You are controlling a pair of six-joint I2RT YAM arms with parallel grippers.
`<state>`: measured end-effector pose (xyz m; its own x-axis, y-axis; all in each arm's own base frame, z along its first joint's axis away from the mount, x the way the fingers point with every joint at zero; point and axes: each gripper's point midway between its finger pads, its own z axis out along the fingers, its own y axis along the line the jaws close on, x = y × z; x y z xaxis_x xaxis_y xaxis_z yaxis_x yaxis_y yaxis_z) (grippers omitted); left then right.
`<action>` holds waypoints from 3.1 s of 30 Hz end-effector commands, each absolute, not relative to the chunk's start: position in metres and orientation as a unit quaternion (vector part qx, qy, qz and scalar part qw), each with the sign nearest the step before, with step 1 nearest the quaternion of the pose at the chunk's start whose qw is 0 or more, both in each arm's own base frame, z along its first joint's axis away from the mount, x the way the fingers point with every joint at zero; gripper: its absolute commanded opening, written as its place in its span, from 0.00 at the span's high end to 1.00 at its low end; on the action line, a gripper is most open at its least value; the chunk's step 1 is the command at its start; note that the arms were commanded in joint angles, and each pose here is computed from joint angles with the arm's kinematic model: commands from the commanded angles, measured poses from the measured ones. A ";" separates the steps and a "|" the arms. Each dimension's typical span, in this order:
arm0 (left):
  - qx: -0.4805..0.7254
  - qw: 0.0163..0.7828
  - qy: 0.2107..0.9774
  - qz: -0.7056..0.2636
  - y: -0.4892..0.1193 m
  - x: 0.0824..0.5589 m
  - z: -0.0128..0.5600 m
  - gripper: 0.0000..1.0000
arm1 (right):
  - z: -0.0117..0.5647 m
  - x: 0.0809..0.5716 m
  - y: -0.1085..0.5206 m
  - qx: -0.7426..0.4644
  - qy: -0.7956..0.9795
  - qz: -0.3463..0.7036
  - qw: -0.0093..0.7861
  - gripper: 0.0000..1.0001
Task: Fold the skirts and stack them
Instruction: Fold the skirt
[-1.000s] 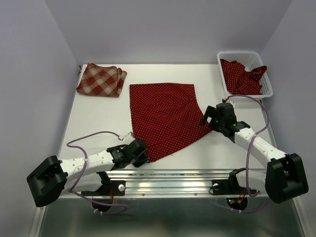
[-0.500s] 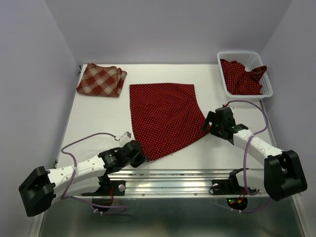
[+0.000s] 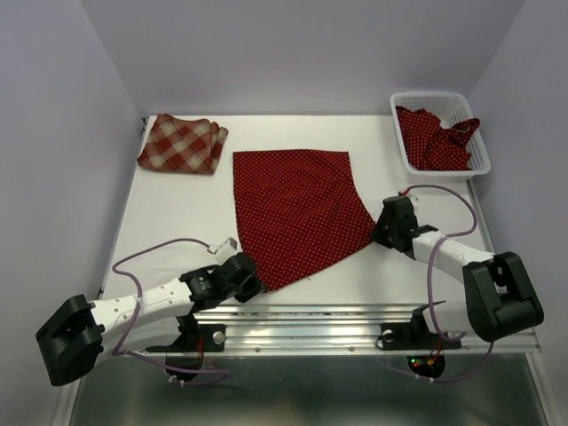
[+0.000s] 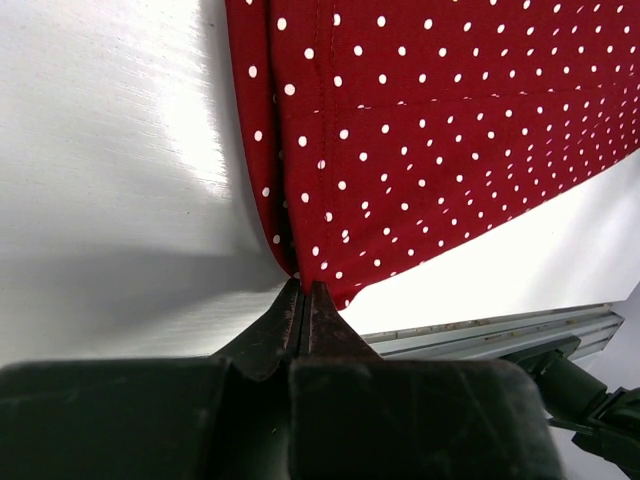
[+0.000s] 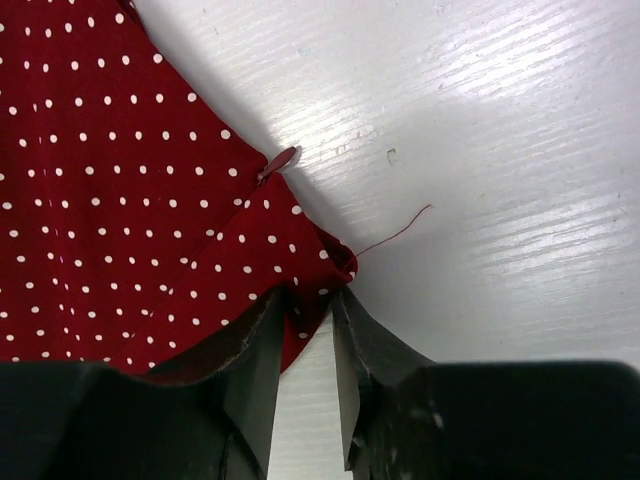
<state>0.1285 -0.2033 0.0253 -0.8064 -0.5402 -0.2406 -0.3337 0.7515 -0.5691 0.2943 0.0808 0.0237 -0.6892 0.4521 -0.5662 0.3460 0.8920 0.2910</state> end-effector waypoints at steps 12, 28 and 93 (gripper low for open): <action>-0.164 0.183 0.930 -0.273 -0.217 0.119 0.045 1.00 | 0.040 0.277 0.077 0.230 0.899 0.105 0.357 0.99; -0.085 0.216 0.918 -0.323 -0.242 0.121 0.146 1.00 | 0.124 0.250 0.061 0.231 0.889 0.096 0.384 0.99; -0.196 0.442 0.868 -0.116 -0.126 0.499 0.140 1.00 | 0.107 0.526 0.115 0.181 0.883 0.044 0.430 0.98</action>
